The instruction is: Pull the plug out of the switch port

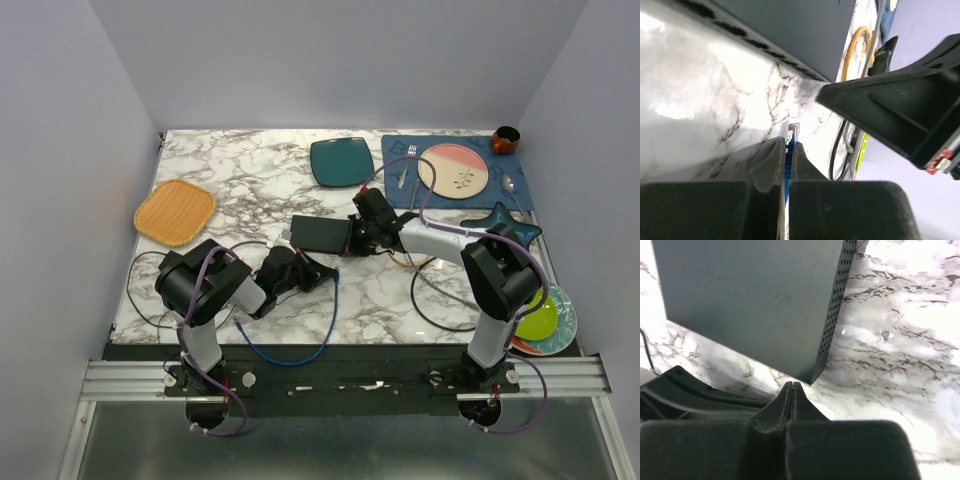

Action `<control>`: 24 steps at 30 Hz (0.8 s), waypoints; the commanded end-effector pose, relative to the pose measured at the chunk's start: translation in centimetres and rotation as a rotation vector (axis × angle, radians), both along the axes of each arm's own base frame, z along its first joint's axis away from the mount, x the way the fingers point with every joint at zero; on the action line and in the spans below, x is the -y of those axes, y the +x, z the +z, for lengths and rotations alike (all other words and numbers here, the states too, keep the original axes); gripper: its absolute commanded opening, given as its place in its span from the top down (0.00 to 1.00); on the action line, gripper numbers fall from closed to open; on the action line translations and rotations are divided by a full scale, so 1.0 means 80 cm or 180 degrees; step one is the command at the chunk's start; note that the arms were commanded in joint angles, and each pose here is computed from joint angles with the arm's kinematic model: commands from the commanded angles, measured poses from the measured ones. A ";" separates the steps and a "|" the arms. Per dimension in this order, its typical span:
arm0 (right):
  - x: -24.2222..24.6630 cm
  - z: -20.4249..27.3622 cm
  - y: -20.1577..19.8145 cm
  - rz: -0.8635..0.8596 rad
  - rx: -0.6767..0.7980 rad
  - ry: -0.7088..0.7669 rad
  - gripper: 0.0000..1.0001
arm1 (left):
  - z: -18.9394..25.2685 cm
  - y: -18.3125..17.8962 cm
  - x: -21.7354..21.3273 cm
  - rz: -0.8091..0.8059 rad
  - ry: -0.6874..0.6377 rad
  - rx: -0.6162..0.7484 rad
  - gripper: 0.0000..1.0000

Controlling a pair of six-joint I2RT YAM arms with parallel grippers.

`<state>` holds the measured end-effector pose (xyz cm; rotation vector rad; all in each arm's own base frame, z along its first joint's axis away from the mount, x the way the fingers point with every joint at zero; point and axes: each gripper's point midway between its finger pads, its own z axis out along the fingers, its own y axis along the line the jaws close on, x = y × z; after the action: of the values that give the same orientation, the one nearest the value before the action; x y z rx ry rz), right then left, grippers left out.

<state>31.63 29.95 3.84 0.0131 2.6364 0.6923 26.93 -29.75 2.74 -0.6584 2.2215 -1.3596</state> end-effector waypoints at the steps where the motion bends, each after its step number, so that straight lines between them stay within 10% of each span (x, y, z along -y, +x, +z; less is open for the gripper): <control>1: 0.004 0.059 -0.001 0.0087 0.0417 0.0092 0.86 | -0.011 -0.020 -0.012 -0.0146 0.0320 -0.0068 1.00; 5: 0.027 0.079 -0.041 0.0210 0.0471 0.0173 0.56 | 0.033 -0.001 -0.007 -0.0171 0.0454 0.0231 1.00; 16: 0.008 0.097 -0.154 0.1061 0.0758 0.1171 0.42 | 0.147 0.031 0.004 -0.0105 0.0347 0.0812 1.00; 24: -0.004 0.127 -0.136 0.0867 0.1071 0.1340 0.39 | 0.173 0.024 0.001 -0.0060 0.0249 0.0925 1.00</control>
<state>19.27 28.92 11.08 -0.3275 2.2864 1.1713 29.16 -30.23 15.27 -0.3948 2.0759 -1.2942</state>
